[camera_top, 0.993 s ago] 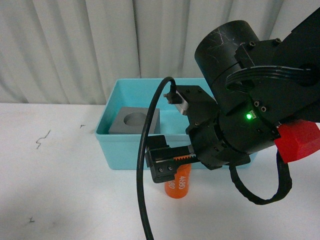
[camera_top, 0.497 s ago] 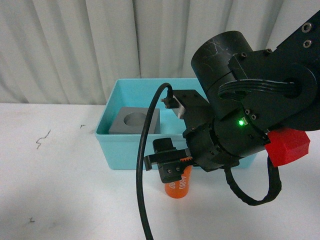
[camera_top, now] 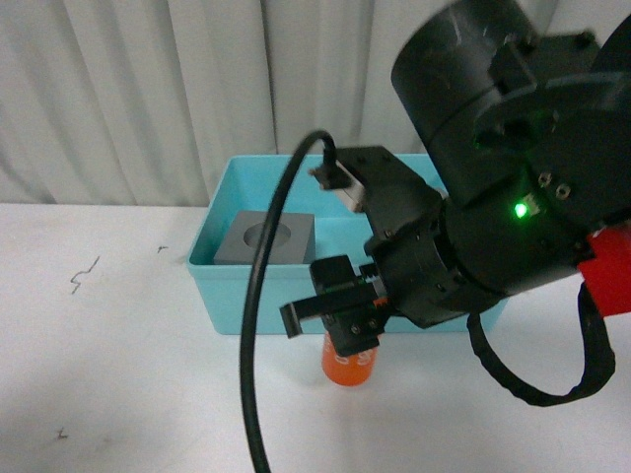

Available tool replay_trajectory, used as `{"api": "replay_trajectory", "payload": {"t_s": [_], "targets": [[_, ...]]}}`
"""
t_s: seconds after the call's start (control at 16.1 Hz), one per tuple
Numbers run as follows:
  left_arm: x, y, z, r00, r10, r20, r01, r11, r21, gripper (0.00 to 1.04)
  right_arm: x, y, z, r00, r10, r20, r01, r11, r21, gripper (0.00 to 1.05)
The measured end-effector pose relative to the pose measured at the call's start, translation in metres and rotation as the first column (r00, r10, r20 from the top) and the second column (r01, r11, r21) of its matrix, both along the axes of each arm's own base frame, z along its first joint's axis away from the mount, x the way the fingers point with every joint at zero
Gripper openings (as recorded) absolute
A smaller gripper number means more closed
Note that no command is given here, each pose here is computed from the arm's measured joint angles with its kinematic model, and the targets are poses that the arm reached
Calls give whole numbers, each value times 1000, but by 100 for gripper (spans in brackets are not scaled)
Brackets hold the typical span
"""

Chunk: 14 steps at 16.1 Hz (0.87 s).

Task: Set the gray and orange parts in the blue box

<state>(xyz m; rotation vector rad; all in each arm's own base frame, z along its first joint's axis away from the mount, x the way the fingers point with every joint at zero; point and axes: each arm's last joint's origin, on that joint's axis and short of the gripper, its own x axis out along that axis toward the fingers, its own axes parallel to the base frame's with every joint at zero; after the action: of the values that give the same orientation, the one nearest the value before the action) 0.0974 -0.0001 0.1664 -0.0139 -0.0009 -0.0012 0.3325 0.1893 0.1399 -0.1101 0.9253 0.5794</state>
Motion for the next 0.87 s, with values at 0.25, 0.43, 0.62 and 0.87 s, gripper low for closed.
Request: {"api": "replay_trajectory", "payload": {"t_s": [0.25,0.43,0.62,0.87], "targets": [[0,0,0,1000,0,0,0,1000,0,98,-10,-5,69,983,96,154,-107,992,68,48],[0,0,0,1000,0,0,0,1000,0,98,17,-28,98,969,9,246,-32,995,91,47],[0,0,0,1000,0,0,0,1000,0,98,40,-43,103,965,-38,261,12,995,101,47],[0,0,0,1000,0,0,0,1000,0,98,65,-45,80,978,-75,195,57,994,94,47]]}}
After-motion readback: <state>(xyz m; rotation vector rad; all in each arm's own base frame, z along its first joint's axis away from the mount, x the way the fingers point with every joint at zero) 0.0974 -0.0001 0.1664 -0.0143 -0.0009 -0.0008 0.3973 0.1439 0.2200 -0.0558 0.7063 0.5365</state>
